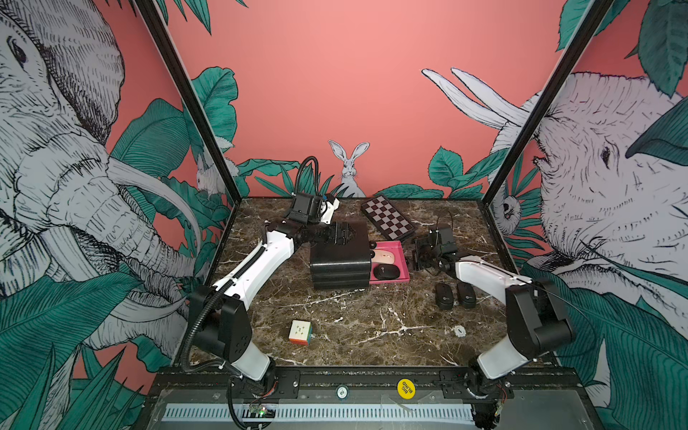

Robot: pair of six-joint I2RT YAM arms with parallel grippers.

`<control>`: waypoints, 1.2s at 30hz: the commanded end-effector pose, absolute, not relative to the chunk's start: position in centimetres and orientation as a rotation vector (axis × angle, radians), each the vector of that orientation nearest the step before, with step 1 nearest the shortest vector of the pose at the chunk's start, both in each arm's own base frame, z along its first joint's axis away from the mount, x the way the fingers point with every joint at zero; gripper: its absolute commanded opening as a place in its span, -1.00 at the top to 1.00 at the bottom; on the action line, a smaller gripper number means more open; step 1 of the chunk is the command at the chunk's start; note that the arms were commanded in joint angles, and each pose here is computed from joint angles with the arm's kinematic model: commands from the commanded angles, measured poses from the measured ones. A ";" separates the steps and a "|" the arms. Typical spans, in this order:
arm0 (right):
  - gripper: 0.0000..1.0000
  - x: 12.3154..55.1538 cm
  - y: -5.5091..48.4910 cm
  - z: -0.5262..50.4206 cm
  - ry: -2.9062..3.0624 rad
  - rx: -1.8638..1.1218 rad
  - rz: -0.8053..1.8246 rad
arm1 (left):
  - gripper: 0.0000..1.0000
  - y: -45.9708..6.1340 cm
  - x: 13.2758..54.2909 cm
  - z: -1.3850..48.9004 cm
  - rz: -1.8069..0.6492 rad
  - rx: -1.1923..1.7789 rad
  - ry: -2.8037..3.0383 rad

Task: Take the mice out of the drawer
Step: Open the drawer in the storage box, then pick up the mouse from the drawer.

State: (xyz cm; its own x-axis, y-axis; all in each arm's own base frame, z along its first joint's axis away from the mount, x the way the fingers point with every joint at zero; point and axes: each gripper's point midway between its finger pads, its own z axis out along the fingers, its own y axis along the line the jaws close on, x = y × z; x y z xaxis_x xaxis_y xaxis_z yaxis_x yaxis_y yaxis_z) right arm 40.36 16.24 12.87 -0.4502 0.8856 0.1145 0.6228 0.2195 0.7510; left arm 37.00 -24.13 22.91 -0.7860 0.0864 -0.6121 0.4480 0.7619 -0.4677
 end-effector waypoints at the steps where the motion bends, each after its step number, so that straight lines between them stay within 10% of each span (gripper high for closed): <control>1: -0.58 37.6 15.8 11.3 2.337 1.312 0.920 | -0.83 -22.9 35.3 18.7 -0.772 0.347 2.574; 36: -0.97 35.8 19.6 28.8 1.999 0.572 1.045 | -0.83 -22.0 39.0 20.9 -0.673 0.124 2.493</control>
State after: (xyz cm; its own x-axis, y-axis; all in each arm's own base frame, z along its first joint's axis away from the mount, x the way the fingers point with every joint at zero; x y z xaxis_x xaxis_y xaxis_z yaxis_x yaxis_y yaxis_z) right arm 34.82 20.48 27.25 -0.6336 0.6458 -0.4261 0.0833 0.6045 0.7922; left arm 39.28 -22.77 23.07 -0.8006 -0.0397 -0.5979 0.2984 0.8389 -0.4553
